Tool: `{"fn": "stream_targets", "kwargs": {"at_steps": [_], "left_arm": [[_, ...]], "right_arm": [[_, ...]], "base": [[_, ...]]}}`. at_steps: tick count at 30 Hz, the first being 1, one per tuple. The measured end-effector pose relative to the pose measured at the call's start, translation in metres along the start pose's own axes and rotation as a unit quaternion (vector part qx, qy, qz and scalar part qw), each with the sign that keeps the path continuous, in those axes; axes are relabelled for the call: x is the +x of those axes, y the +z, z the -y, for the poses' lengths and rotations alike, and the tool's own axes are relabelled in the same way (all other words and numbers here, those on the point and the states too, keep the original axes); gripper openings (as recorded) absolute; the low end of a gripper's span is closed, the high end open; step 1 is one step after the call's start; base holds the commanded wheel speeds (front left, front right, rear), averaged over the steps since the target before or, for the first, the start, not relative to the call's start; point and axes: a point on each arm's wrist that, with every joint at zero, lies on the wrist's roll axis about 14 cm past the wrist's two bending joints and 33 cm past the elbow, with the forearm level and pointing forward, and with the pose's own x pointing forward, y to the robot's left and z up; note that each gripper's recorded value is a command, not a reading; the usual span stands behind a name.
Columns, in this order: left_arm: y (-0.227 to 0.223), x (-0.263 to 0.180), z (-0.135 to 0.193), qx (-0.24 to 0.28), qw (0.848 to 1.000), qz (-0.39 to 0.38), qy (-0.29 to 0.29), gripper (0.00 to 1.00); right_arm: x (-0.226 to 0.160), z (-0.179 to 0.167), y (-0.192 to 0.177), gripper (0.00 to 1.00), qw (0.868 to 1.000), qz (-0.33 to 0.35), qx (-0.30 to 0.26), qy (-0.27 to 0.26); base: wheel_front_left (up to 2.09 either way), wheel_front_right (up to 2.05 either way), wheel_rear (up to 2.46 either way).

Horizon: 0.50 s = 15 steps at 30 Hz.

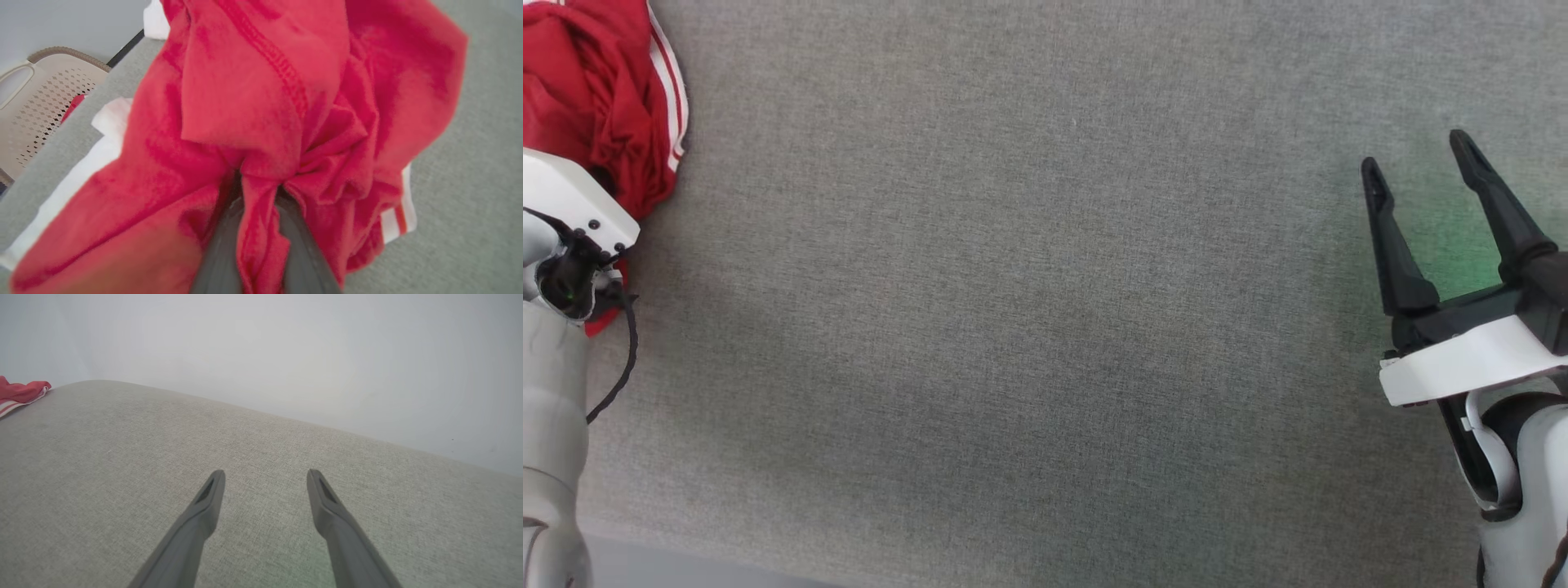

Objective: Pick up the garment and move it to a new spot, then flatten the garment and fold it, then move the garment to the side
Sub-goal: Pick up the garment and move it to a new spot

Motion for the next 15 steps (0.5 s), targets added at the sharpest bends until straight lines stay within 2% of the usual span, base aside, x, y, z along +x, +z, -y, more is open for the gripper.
{"fn": "stream_targets", "kwargs": {"at_steps": [8, 15], "left_arm": [[0.071, -0.032, -0.006, 0.036, 0.993, 0.109, -0.012, 0.0], [0.143, -0.085, 0.003, 0.085, 0.972, 0.217, -0.041, 0.0]], "right_arm": [[-0.009, -0.004, 0.024, 1.0, 1.0, 0.03, 0.004, -0.007], [-0.023, -0.01, 0.049, 1.0, 0.998, 0.06, 0.012, -0.014]], "base": [[0.0, 0.0, 0.0], [0.0, 0.0, 0.0]]}}
